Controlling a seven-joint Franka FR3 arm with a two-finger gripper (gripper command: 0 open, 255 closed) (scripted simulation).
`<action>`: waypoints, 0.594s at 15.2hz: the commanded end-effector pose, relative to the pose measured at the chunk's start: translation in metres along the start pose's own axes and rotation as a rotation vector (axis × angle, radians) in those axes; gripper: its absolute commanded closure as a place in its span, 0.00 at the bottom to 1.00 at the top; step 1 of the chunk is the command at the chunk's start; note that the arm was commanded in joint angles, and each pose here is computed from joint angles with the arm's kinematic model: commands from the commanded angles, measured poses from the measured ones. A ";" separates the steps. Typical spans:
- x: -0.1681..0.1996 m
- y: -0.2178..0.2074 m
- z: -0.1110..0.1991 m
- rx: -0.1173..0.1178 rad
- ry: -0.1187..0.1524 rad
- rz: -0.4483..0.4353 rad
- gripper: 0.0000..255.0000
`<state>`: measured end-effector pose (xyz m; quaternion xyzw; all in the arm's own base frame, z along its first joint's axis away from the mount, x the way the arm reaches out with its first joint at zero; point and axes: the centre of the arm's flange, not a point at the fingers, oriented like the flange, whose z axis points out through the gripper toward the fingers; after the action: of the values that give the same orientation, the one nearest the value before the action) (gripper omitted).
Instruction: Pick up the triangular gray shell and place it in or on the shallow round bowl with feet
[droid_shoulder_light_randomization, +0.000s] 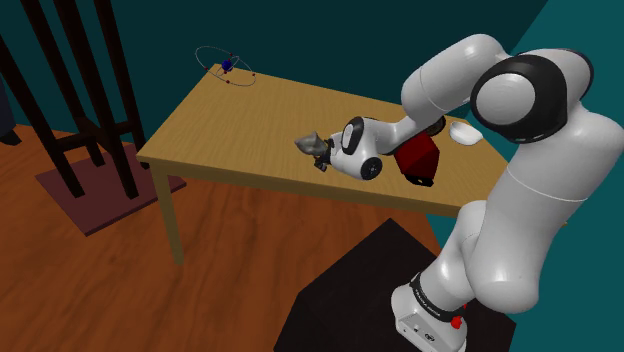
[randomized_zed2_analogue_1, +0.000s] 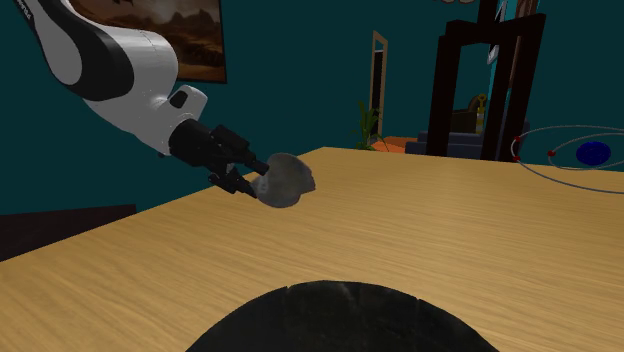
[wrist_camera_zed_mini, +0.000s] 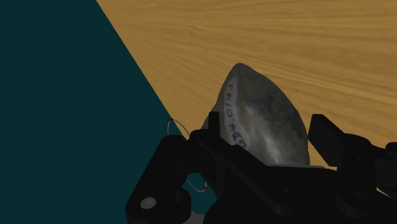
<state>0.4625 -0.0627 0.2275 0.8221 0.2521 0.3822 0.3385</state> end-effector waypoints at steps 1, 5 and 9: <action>-0.001 -0.001 0.000 0.001 -0.003 -0.002 1.00; 0.002 0.003 -0.003 0.001 -0.003 -0.002 1.00; 0.011 0.019 -0.013 0.001 -0.003 -0.002 1.00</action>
<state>0.4625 -0.0626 0.2465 0.8227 0.2526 0.3804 0.3386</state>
